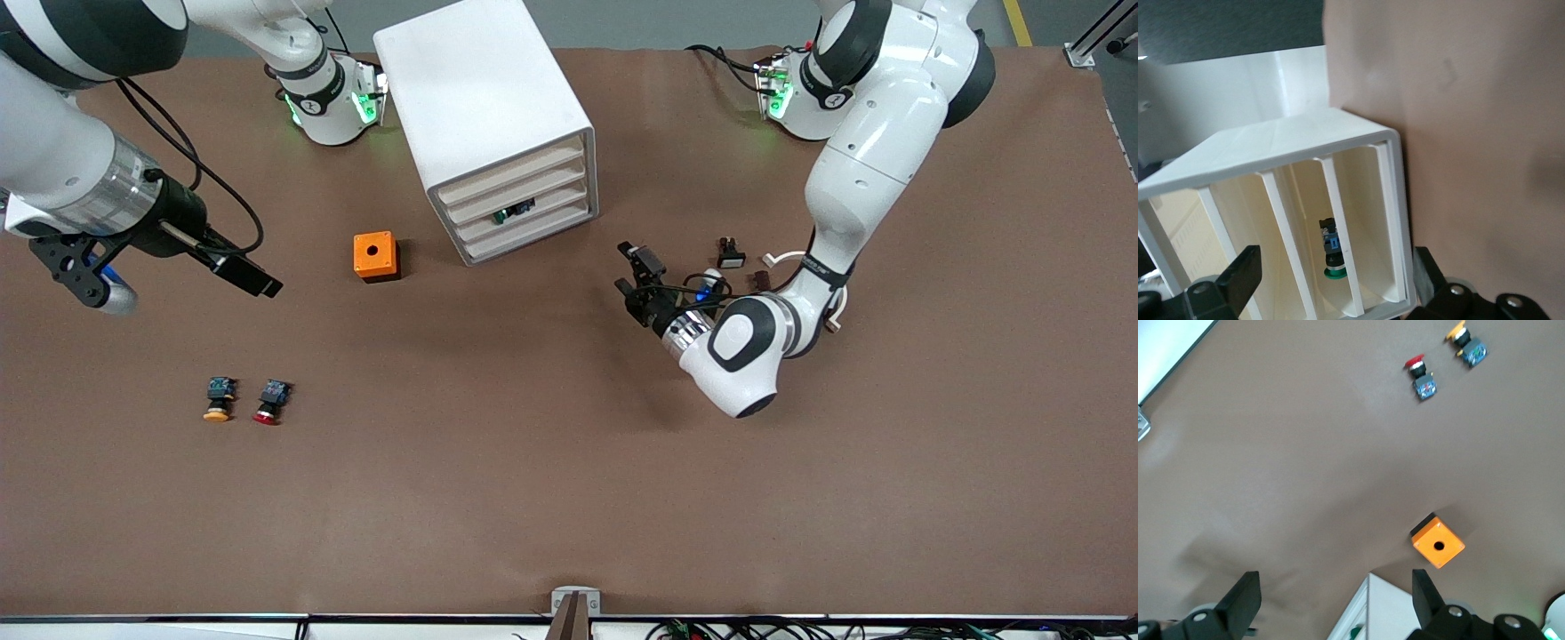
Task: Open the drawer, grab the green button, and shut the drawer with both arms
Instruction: 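Grasp the drawer handle with the left gripper while the right gripper approaches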
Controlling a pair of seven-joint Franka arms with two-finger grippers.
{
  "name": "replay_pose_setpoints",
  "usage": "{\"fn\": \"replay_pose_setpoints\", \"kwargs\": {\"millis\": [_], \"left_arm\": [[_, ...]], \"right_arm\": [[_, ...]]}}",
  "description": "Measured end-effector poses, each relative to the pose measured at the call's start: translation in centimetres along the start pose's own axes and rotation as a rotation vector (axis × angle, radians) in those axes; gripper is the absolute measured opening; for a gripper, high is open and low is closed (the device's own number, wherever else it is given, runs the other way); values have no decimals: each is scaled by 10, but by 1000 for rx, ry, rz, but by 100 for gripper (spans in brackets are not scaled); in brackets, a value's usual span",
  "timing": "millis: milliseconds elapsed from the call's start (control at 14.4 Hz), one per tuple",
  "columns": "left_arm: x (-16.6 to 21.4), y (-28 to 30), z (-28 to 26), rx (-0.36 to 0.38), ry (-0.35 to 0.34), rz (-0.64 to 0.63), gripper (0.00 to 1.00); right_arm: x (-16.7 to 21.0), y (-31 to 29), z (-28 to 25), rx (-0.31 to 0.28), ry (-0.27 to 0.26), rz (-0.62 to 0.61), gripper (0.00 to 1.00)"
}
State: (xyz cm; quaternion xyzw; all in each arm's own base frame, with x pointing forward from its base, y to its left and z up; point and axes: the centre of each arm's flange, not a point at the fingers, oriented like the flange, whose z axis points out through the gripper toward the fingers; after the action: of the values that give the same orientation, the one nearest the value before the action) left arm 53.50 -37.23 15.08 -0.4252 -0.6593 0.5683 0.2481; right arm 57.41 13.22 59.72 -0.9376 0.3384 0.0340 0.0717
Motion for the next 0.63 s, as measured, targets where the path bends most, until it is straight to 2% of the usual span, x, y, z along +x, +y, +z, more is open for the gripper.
{"fn": "replay_pose_setpoints", "kwargs": {"millis": [278, 418, 557, 626], "left_arm": [[-12, 4, 40, 49, 25, -50, 100], [-15, 8, 57, 65, 41, -92, 96], [-16, 13, 72, 83, 54, -110, 75], [-16, 15, 80, 89, 62, -114, 74]], "right_arm": [[-24, -25, 6, -1, -7, 54, 100], [-32, -33, 11, -7, -11, 69, 100], [-40, -41, 15, -12, -14, 91, 100], [-44, -45, 16, -12, -14, 106, 100]]}}
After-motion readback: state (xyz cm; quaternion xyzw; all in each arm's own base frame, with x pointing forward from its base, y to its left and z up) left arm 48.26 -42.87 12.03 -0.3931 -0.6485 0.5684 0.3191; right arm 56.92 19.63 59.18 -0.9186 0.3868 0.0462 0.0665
